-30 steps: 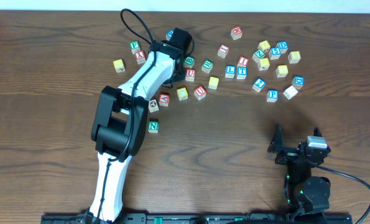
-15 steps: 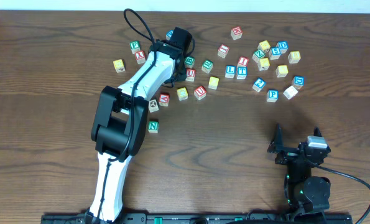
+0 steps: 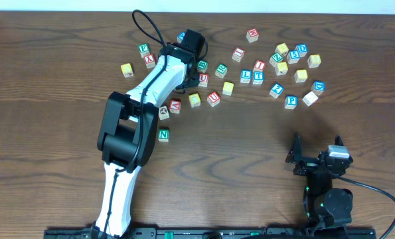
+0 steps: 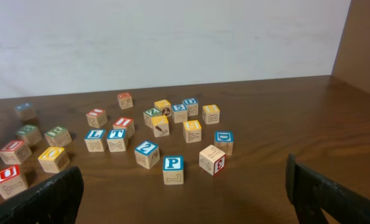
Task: Spell out NEURIPS
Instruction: 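Lower the left gripper and close it on the red E block, then lift the E block and carry it toward the N block, then lower the red E block onto the table right of the N block, then open the left gripper to release the E block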
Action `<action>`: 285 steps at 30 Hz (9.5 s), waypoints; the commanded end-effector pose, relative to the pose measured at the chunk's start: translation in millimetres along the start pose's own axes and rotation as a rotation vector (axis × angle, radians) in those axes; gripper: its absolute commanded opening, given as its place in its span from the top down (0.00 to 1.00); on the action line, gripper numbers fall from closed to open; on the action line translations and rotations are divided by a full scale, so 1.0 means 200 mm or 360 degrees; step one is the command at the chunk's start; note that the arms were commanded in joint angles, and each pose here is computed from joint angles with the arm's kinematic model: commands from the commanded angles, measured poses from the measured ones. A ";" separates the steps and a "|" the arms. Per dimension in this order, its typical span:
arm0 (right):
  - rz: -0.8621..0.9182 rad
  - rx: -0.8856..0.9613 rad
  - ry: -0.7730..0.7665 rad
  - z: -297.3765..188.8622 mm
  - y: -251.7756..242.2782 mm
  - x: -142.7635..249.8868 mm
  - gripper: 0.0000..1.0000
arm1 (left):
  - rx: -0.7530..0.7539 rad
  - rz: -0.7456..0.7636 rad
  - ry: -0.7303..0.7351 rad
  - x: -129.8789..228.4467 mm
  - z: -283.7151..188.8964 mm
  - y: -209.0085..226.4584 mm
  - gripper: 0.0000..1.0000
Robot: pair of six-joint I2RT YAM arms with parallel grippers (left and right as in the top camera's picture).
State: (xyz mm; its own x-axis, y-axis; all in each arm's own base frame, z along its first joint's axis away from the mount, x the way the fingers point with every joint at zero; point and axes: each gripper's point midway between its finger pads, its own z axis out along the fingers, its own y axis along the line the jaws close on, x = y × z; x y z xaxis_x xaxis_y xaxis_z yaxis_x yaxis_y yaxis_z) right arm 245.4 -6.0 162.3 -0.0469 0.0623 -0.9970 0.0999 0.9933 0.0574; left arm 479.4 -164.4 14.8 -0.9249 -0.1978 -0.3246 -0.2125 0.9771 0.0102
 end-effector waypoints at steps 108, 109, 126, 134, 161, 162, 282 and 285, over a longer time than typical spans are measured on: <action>-0.0015 0.0001 0.0009 0.00 0.00 0.01 0.01 | -0.0013 0.0355 0.0211 0.45 -1.14 0.36 0.92; -0.0016 0.0001 0.0009 0.00 0.00 0.01 0.01 | -0.0015 0.0394 0.0226 0.49 -1.14 0.34 0.92; -0.0016 0.0001 0.0009 0.00 0.00 0.01 0.01 | 0.0262 0.0452 -0.0142 0.88 -1.13 0.25 0.92; -0.0016 0.0001 0.0009 0.00 0.00 0.01 0.01 | 0.0159 0.0474 -0.0044 0.89 -0.91 0.17 0.92; -0.0016 0.0001 0.0009 0.00 0.00 0.01 0.01 | 0.0014 0.0332 0.0201 0.91 -0.45 0.17 0.92; -0.0016 0.0001 0.0009 0.00 0.00 0.01 0.01 | 0.0028 0.0321 0.0216 0.92 -0.44 0.17 0.92; -0.0016 0.0000 0.0012 0.00 0.00 0.01 0.01 | 0.0073 0.0396 0.0071 0.87 -0.24 0.26 0.92; -0.0016 0.0001 0.0012 0.00 0.00 0.01 0.01 | 0.0072 0.0396 0.0072 0.87 -0.24 0.26 0.92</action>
State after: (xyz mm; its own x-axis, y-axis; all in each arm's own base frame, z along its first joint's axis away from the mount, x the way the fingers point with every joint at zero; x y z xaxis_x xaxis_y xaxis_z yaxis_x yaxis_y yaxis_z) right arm 245.4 -5.9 162.3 -0.0469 0.0623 -0.9970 0.0996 0.9934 0.0574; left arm 296.3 -157.5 10.5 -0.9550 0.0426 -0.2935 0.0367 0.9990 0.0255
